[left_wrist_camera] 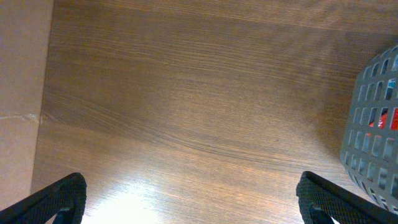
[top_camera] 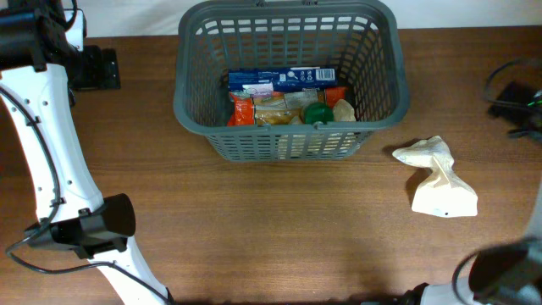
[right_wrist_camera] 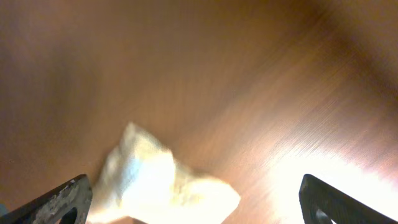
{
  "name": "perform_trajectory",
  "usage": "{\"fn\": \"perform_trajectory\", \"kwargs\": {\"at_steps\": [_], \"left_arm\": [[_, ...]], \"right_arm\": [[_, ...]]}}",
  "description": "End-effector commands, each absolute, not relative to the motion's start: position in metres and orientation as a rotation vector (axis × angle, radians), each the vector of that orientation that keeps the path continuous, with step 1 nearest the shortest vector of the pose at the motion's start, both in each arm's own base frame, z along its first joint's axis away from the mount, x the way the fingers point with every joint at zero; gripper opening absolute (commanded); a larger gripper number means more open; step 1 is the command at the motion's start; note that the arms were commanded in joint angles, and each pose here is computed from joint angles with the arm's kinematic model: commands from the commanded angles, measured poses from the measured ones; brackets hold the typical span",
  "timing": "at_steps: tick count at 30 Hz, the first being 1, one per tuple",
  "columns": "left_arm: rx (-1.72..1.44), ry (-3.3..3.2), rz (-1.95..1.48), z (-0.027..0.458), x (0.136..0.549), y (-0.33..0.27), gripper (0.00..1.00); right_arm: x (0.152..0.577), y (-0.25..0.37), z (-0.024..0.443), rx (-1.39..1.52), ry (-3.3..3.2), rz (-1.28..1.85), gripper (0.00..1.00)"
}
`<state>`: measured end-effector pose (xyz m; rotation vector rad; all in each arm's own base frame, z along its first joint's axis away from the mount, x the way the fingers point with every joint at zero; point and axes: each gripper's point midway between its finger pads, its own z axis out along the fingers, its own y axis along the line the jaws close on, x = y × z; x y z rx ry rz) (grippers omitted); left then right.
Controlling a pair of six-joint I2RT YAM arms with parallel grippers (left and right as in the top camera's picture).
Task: Pack container
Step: 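Place the jar into the basket with the right gripper, then grasp the clear plastic bag on the right with the right gripper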
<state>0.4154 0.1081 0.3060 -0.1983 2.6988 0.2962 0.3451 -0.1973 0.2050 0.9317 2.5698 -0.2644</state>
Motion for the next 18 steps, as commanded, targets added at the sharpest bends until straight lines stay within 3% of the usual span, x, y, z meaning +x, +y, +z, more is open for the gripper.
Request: {"fn": "perform_trajectory", "kwargs": {"at_steps": [1,6,9,18], "left_arm": [[-0.229,2.682,0.302,0.312,0.411,0.110,0.99],[-0.229,2.681,0.302,0.312,0.412,0.110,0.99],[-0.229,2.682,0.302,0.312,0.411,0.110,0.99],[-0.229,2.681,0.302,0.312,0.412,0.110,0.99]], "right_arm": [[0.340,-0.167,0.158,0.909,2.701,-0.134,0.99],[0.334,-0.117,0.092,0.473,2.904,-0.066,0.99],[0.326,-0.111,0.069,0.357,2.942,-0.058,0.99],[0.321,-0.110,0.035,0.314,2.928,-0.066,0.99]]}}
